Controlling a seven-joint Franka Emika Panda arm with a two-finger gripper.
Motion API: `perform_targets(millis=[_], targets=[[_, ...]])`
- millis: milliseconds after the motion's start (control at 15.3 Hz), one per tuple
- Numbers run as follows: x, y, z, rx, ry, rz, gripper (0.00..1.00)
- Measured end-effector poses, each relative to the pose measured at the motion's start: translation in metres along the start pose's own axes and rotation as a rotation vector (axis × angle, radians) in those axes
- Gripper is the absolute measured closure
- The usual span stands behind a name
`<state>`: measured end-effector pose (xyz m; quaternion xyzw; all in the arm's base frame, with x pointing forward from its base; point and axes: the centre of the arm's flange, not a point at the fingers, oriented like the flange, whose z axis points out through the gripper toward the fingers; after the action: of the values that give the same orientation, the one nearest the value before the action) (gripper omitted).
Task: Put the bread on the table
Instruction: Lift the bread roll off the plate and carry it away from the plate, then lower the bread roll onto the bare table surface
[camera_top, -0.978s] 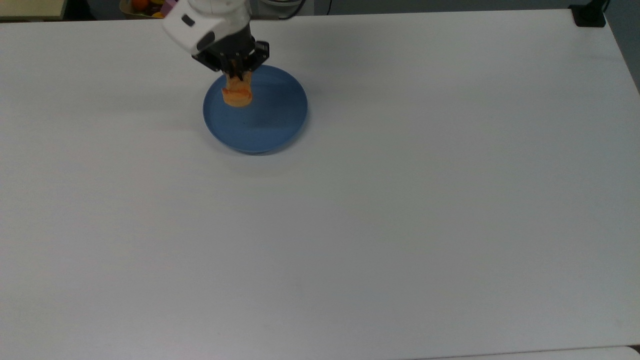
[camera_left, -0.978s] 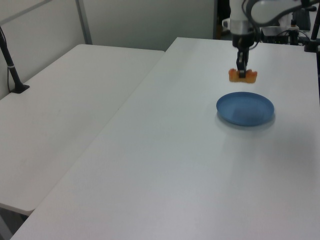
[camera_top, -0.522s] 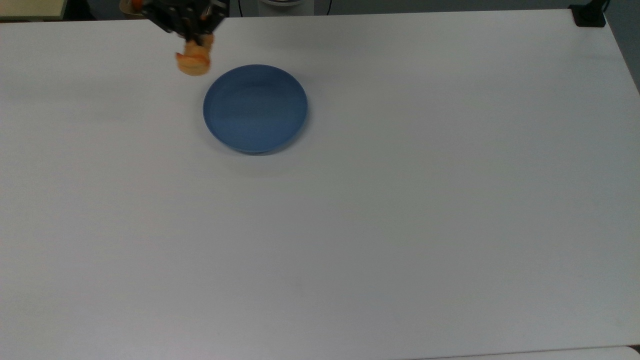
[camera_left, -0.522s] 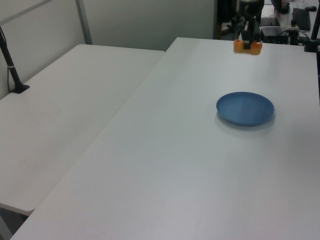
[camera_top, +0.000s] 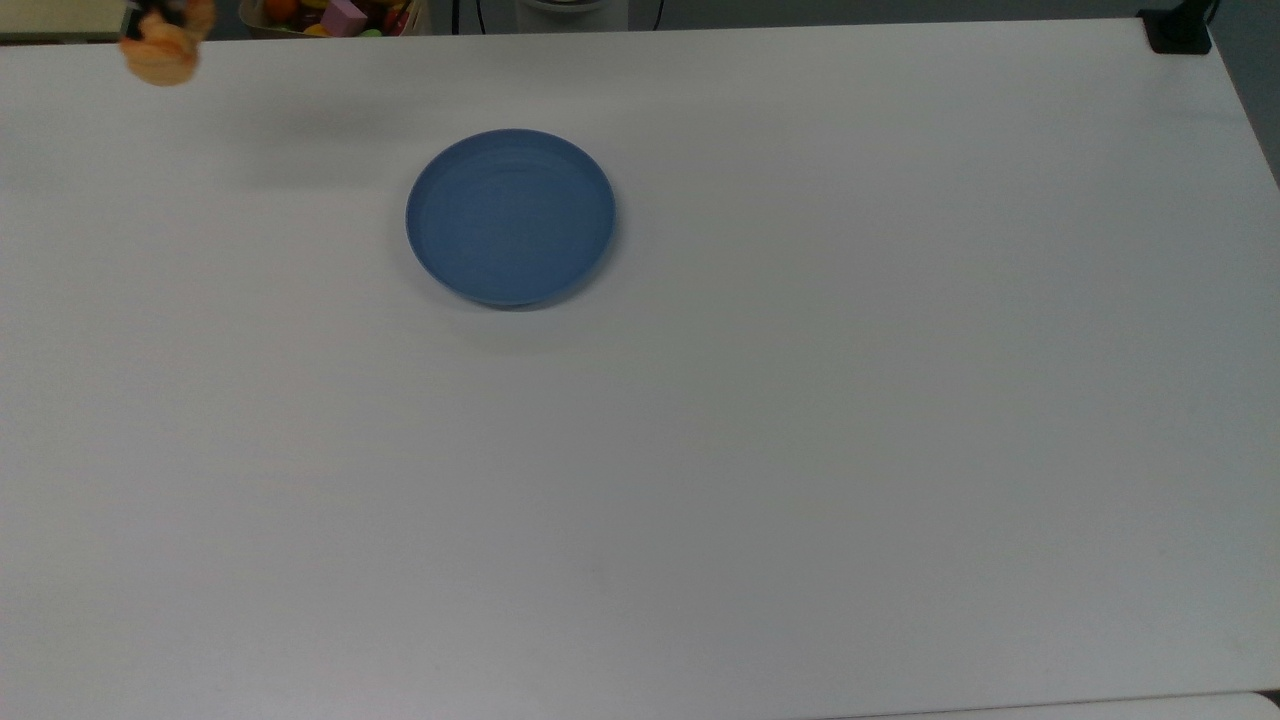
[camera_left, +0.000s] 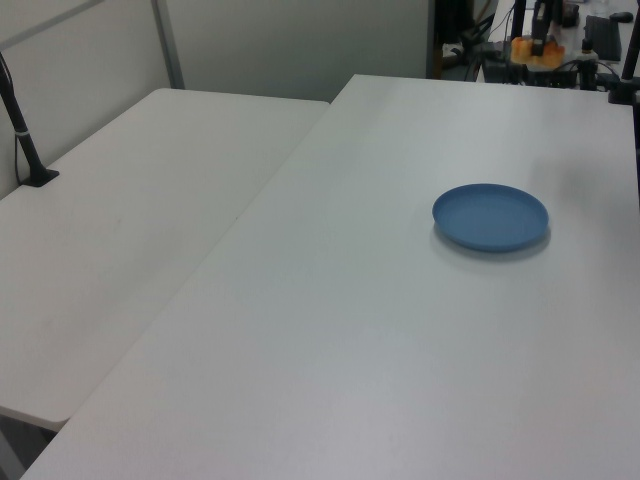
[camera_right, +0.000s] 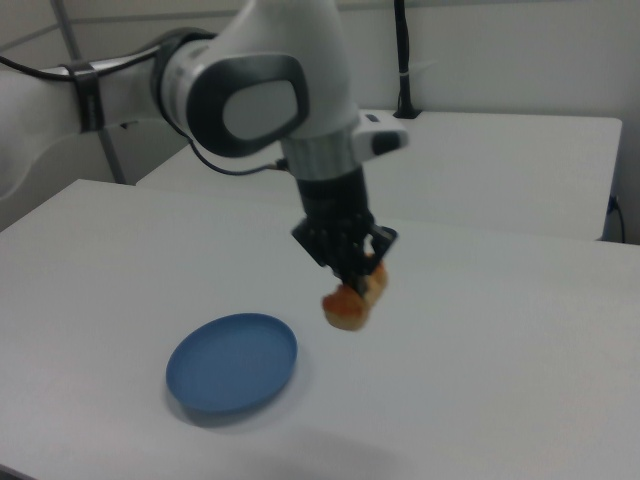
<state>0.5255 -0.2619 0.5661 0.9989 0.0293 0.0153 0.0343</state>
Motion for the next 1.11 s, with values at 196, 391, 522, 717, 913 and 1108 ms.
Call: perform_targets(millis=[196,391,522,717,913,1108], targets=[[-0.008,0.048,0.023,-0.037,0.029,0.026,0.89],[-0.002,0.079,0.067,-0.074,0.025,0.051,0.89],[0.005,0.094,0.105,-0.094,0.013,0.048,0.89],[0.011,0.108,0.160,-0.115,-0.036,0.031,0.89],[0.021,0.105,0.204,-0.121,-0.068,0.008,0.90],[0.030,0.100,0.239,-0.129,-0.079,-0.011,0.90]])
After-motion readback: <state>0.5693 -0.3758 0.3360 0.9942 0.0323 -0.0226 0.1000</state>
